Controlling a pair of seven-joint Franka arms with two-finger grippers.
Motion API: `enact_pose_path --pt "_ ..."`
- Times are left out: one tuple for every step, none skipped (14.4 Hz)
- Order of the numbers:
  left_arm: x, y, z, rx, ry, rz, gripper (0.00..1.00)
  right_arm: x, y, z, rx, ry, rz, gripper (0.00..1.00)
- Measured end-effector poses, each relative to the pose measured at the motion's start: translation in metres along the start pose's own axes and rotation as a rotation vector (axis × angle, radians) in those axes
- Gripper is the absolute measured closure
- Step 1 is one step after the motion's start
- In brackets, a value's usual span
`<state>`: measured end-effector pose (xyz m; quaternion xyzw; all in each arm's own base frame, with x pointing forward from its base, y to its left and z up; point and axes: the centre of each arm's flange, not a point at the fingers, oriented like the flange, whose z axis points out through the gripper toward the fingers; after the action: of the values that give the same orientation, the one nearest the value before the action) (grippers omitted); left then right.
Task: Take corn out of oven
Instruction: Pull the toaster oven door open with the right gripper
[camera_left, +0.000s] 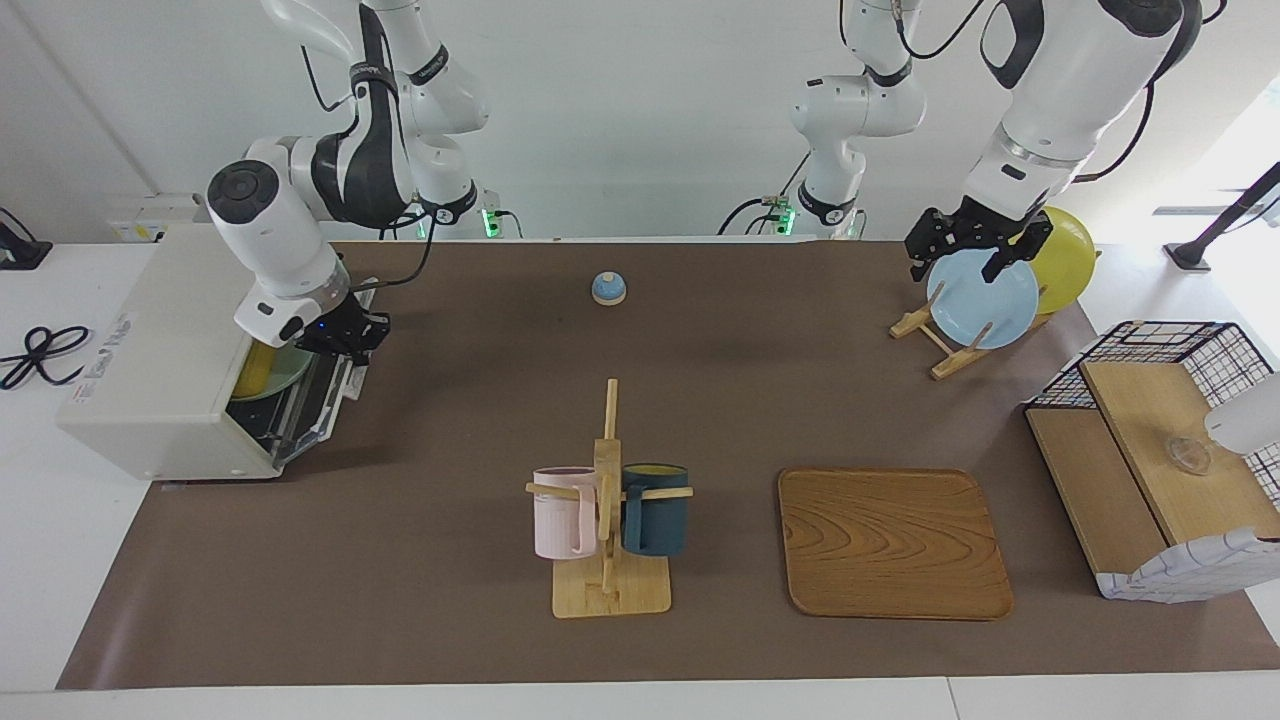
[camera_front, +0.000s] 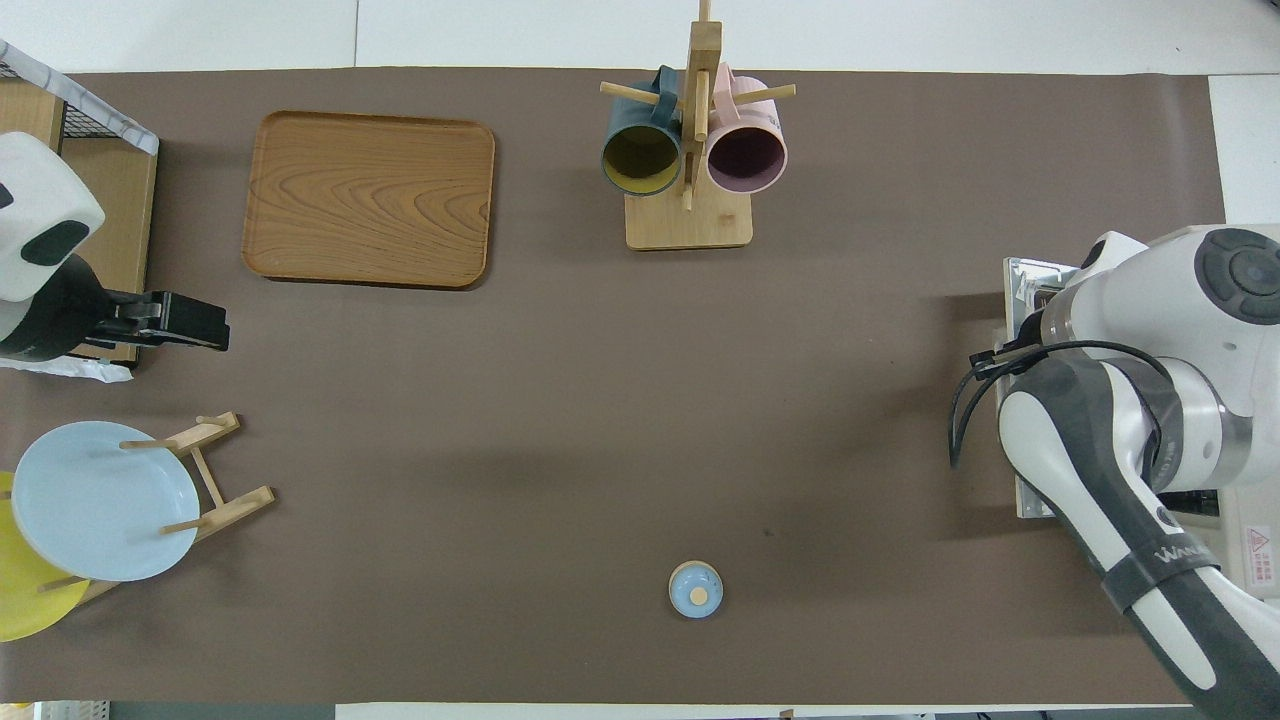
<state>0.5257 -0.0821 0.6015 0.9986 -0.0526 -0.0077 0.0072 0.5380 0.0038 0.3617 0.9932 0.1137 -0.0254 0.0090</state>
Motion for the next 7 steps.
enact_pose_path --pt "0.000 0.000 0.000 0.000 0.000 0.000 0.00 0.000 -0.002 0.005 -0.001 0.003 -0.004 0.99" --pt "0.000 0.000 0.000 0.000 0.000 0.000 0.00 0.001 -0.004 0.010 -0.001 0.005 -0.007 0.99" --pt "0.000 0.000 0.000 0.000 0.000 0.000 0.00 0.001 -0.005 0.015 -0.001 0.005 -0.010 0.99" --pt "0.000 0.000 0.000 0.000 0.000 0.000 0.00 0.002 -0.007 0.022 -0.001 0.004 -0.013 0.99" --pt "0.000 0.000 0.000 0.000 0.000 0.000 0.00 0.003 -0.008 0.030 -0.001 0.001 -0.016 0.99" --pt "0.000 0.000 0.000 0.000 0.000 0.000 0.00 0.005 -0.009 0.038 0.000 -0.003 -0.019 0.99" --pt "0.000 0.000 0.000 0.000 0.000 0.000 0.00 0.007 -0.010 0.047 0.001 -0.008 -0.020 0.99"
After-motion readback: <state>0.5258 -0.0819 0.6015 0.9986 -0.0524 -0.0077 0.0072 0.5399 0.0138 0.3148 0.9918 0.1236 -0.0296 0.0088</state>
